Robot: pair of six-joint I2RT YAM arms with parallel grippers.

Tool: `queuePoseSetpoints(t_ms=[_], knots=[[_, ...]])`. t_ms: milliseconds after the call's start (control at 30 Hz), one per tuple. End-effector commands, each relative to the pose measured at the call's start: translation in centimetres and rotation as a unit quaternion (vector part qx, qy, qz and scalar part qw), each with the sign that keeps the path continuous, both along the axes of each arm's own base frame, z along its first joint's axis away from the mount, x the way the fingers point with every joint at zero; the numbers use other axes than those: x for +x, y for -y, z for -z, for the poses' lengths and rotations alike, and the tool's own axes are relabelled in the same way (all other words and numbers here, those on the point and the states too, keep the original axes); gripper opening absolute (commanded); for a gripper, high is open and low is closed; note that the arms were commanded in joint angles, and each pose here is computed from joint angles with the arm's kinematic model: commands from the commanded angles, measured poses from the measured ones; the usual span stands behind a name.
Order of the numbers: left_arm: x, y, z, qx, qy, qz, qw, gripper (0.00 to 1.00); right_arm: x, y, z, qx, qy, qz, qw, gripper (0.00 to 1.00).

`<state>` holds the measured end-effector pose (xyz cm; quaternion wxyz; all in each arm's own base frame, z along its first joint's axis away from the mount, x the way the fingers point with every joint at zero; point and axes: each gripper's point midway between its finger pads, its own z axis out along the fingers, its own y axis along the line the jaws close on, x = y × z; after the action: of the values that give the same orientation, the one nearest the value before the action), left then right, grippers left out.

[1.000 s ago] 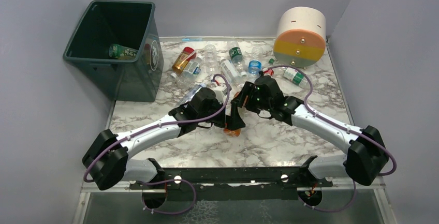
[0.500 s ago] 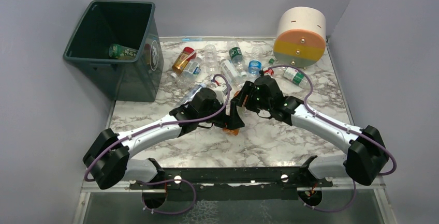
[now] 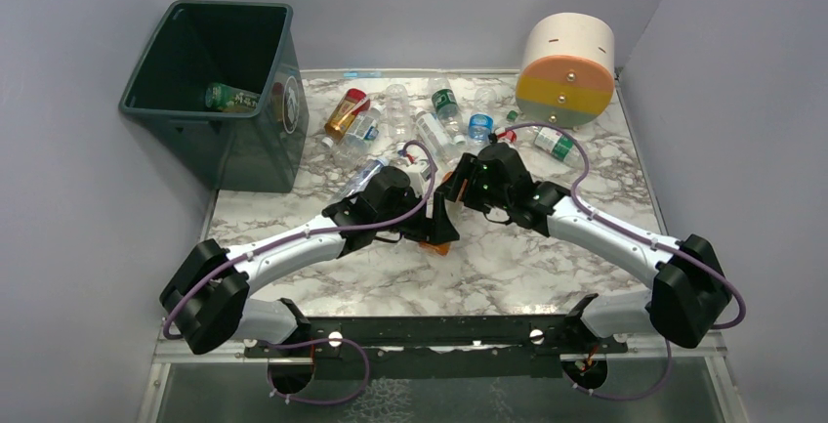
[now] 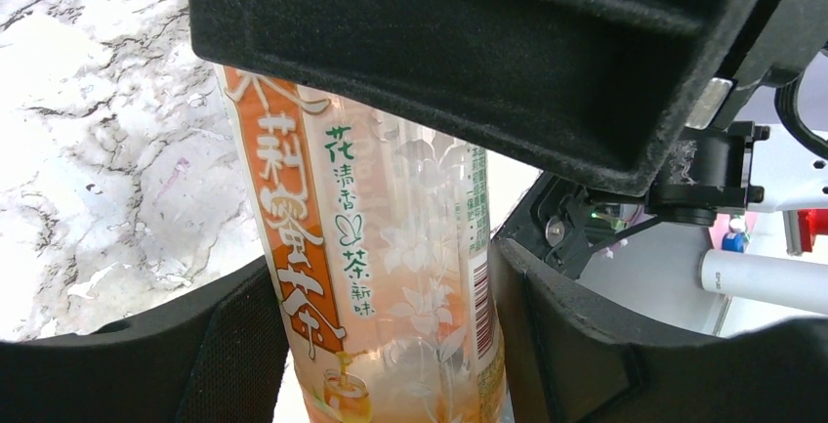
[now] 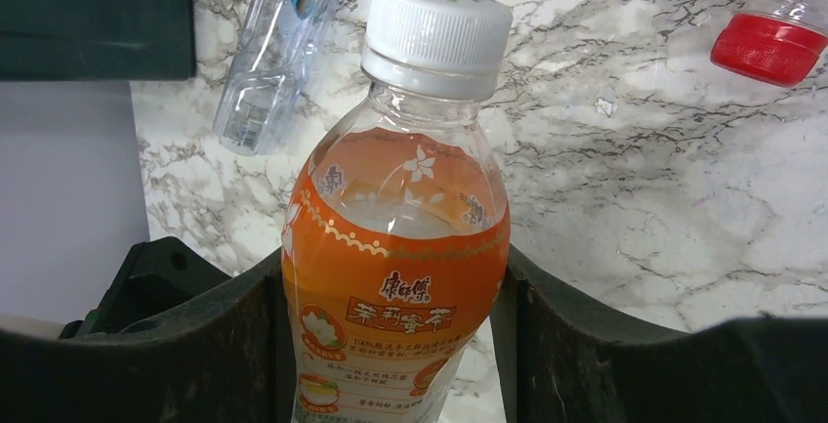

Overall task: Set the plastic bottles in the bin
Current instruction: Place the plastic bottle in the trash bin.

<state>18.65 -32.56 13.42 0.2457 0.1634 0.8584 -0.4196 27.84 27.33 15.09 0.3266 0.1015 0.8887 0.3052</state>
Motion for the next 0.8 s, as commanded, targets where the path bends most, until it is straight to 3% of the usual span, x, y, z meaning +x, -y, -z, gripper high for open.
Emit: queuePoseSetpoints(t_ms=[0, 233, 467, 600, 767], knots=[[0.3, 0.3, -0.3, 0.008, 0.012, 0.009, 1.0, 0.57, 1.1, -1.0, -2.3, 0.02, 0.027, 0.005, 0.999, 0.61], [0.3, 0.3, -0.6, 0.005, 0.016, 0.008, 1.0, 0.56, 0.9, -0.7, -2.6, 0.017, 0.028, 0.007, 0.999, 0.82], [0.4, 0.2, -0.9, 0.003, 0.018, 0.005, 1.0, 0.56, 0.6, 0.3, -2.5, 0.004, 0.013, 0.027, 1.0, 0.95], [0.4, 0.2, -1.2, 0.001, 0.02, 0.003, 1.0, 0.55, 0.1, 1.6, -3.0, -0.006, 0.016, 0.043, 0.999, 1.0], [0.5, -0.1, -1.6, 0.005, 0.022, -0.004, 1.0, 0.55, -0.7, 3.7, -4.1, -0.024, 0.024, 0.062, 0.998, 0.99]])
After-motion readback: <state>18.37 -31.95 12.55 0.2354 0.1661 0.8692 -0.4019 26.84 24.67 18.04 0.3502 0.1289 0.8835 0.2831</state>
